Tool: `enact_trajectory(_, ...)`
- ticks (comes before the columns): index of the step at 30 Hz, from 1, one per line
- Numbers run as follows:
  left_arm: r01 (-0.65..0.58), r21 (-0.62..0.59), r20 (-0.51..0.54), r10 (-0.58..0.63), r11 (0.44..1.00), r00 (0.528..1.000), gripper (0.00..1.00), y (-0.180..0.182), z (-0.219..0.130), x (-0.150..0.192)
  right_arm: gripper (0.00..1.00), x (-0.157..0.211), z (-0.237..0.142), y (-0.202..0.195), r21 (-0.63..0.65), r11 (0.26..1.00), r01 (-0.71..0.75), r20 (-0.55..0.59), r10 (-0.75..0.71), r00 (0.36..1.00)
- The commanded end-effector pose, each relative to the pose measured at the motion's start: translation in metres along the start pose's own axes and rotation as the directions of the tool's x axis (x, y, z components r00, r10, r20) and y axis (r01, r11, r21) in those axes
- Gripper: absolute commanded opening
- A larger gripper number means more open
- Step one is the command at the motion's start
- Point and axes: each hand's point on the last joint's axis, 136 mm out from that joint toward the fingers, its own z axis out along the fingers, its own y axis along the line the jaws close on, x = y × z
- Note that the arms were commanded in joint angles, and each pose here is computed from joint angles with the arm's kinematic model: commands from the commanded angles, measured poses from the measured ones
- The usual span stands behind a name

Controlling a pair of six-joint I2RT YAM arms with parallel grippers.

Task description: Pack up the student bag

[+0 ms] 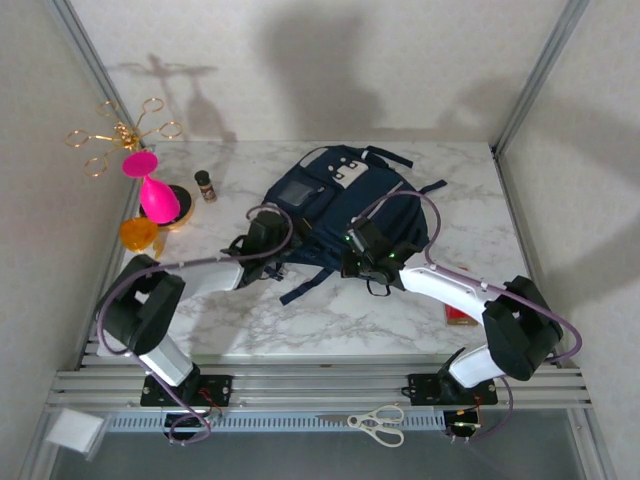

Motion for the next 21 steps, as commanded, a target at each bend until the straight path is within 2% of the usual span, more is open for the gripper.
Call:
enact_trajectory(1,0.174,0.145,-0.030,-0.172,0.974,0.985,0.50,-0.041,-0.014,0.022,0.00,-0.019,-0.009,0.018,-0.052,0.999,0.002,0.021,-0.001,1.000)
enact_trajectory(3,0.228,0.176,-0.047,-0.223,0.958,0.974,0.50,-0.048,-0.012,0.034,0.00,-0.023,-0.008,0.020,-0.054,0.999,0.004,0.030,-0.002,1.000)
enact_trajectory(7,0.328,0.193,-0.152,-0.302,0.925,0.941,0.48,-0.054,0.014,0.060,0.00,-0.023,-0.003,0.016,-0.027,1.000,-0.007,0.021,0.008,1.000)
enact_trajectory(10,0.412,0.178,-0.124,-0.395,0.894,0.910,0.45,-0.038,0.024,0.060,0.00,-0.027,-0.004,0.013,-0.004,1.000,-0.027,0.033,0.028,0.999)
enact_trajectory(12,0.409,0.186,-0.097,-0.398,0.893,0.912,0.42,-0.036,0.031,0.051,0.00,-0.026,-0.005,0.015,-0.020,0.999,-0.029,0.029,0.030,0.999)
enact_trajectory(16,0.388,0.145,-0.009,-0.391,0.910,0.920,0.23,-0.030,0.043,0.037,0.00,-0.025,-0.006,0.021,-0.052,0.998,-0.022,0.024,0.023,0.999)
enact_trajectory(19,0.391,0.100,0.105,-0.400,0.915,0.910,0.03,-0.009,0.036,0.015,0.00,-0.022,-0.007,0.011,0.003,1.000,-0.004,-0.008,0.004,1.000)
enact_trajectory(21,0.372,0.067,0.161,-0.378,0.926,0.912,0.00,0.007,0.026,-0.001,0.00,-0.018,-0.014,0.005,0.007,1.000,0.021,-0.007,-0.021,1.000)
